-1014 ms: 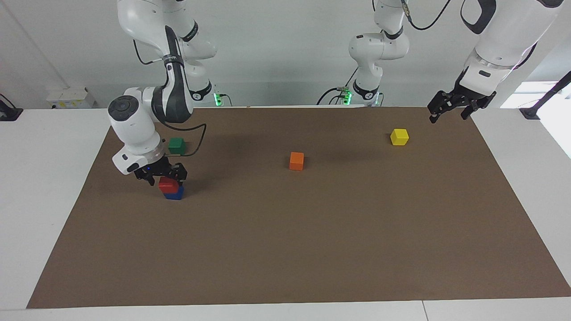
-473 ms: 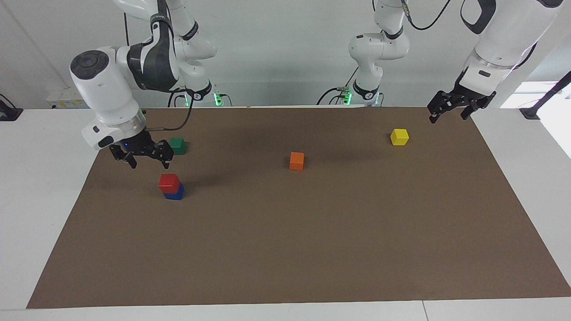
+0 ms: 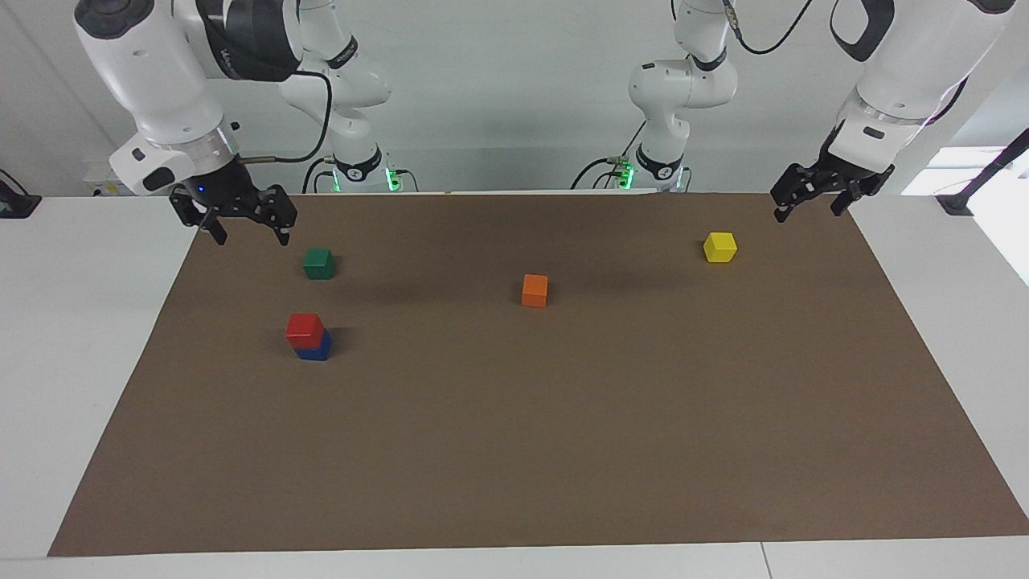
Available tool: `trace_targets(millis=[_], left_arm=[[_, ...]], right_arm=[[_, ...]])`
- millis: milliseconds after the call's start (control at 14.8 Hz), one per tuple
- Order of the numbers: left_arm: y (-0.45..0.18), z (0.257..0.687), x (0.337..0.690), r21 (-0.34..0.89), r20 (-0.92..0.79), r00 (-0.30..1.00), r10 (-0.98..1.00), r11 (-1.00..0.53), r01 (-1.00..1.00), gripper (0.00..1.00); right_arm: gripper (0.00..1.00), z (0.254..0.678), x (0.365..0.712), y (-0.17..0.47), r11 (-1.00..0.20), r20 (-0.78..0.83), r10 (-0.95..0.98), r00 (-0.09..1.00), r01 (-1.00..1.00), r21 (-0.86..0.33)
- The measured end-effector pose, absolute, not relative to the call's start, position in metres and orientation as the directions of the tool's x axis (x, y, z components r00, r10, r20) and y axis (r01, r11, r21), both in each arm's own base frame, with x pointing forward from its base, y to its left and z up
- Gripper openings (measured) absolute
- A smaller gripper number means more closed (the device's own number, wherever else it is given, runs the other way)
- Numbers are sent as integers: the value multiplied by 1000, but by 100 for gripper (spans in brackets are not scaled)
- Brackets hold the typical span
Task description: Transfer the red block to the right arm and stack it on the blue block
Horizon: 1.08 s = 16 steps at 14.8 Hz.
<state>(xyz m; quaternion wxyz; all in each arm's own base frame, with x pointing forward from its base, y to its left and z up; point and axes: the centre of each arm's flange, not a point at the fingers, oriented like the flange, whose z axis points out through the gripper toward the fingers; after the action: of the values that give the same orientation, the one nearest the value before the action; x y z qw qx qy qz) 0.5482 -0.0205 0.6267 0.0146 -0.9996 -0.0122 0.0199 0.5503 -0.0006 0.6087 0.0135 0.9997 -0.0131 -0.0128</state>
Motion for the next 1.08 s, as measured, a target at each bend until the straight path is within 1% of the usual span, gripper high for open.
trace_targets(millis=[473, 812, 1082], left_arm=[[-21, 627, 548, -30, -39, 999, 25, -999, 24, 100], [-21, 627, 548, -30, -39, 999, 25, -999, 24, 100], [-21, 627, 548, -30, -39, 999, 24, -999, 23, 100]], right_arm=[[100, 631, 535, -5, -999, -60, -39, 997, -37, 22], [100, 645, 535, -4, -999, -38, -39, 999, -38, 21], [100, 647, 534, -17, -998, -35, -62, 997, -61, 21]])
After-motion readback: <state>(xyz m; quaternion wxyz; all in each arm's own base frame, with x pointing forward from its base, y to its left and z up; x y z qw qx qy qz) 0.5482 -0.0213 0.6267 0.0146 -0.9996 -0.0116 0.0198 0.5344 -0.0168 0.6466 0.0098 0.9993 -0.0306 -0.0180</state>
